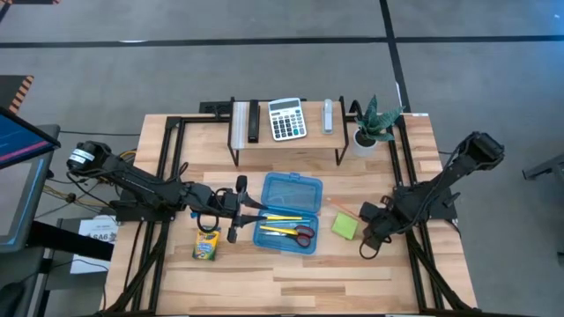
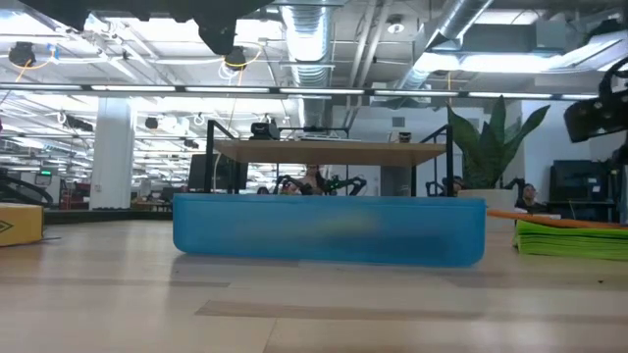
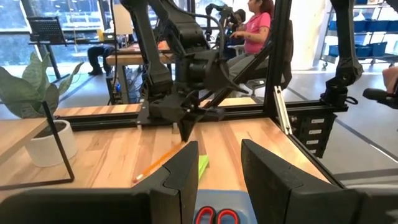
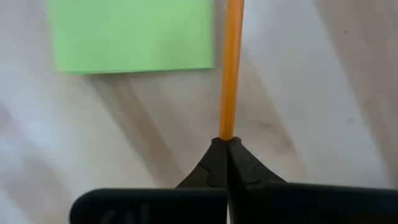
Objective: Pack school essentials
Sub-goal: Put the yellow pencil into the blue supply box, then put the blue eraser into the blue supply box
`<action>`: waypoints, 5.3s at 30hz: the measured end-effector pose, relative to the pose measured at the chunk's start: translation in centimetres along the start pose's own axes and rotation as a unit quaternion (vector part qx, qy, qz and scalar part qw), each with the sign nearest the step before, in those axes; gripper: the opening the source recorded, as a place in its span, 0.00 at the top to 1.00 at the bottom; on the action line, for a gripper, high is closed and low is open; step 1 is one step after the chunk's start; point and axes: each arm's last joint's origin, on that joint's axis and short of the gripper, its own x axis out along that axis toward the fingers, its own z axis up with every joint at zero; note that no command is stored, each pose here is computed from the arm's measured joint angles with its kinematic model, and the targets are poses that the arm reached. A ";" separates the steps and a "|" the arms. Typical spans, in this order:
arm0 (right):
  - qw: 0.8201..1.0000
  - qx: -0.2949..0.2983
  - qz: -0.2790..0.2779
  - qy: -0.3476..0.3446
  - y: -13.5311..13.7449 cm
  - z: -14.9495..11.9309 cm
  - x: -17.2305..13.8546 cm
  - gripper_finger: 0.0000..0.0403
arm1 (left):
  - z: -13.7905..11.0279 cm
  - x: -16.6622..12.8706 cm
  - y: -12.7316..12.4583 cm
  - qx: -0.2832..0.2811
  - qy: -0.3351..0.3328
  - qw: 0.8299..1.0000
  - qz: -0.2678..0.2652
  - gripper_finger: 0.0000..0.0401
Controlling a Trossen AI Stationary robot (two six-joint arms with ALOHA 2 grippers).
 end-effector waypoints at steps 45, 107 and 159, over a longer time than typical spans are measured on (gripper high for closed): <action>0.963 -0.203 0.128 -0.124 8.8 16.4 -0.3 1.00 | 1.4 -5.1 -3.3 0.037 0.036 0.997 0.057 0.73; 0.916 -0.232 0.165 -0.283 11.4 14.7 -7.1 0.67 | -9.1 -12.2 -0.7 -0.254 0.542 0.734 0.320 0.62; 0.917 -0.224 0.155 -0.292 11.4 14.9 -7.1 0.67 | -8.4 -8.6 1.0 -0.195 0.602 0.721 0.281 1.00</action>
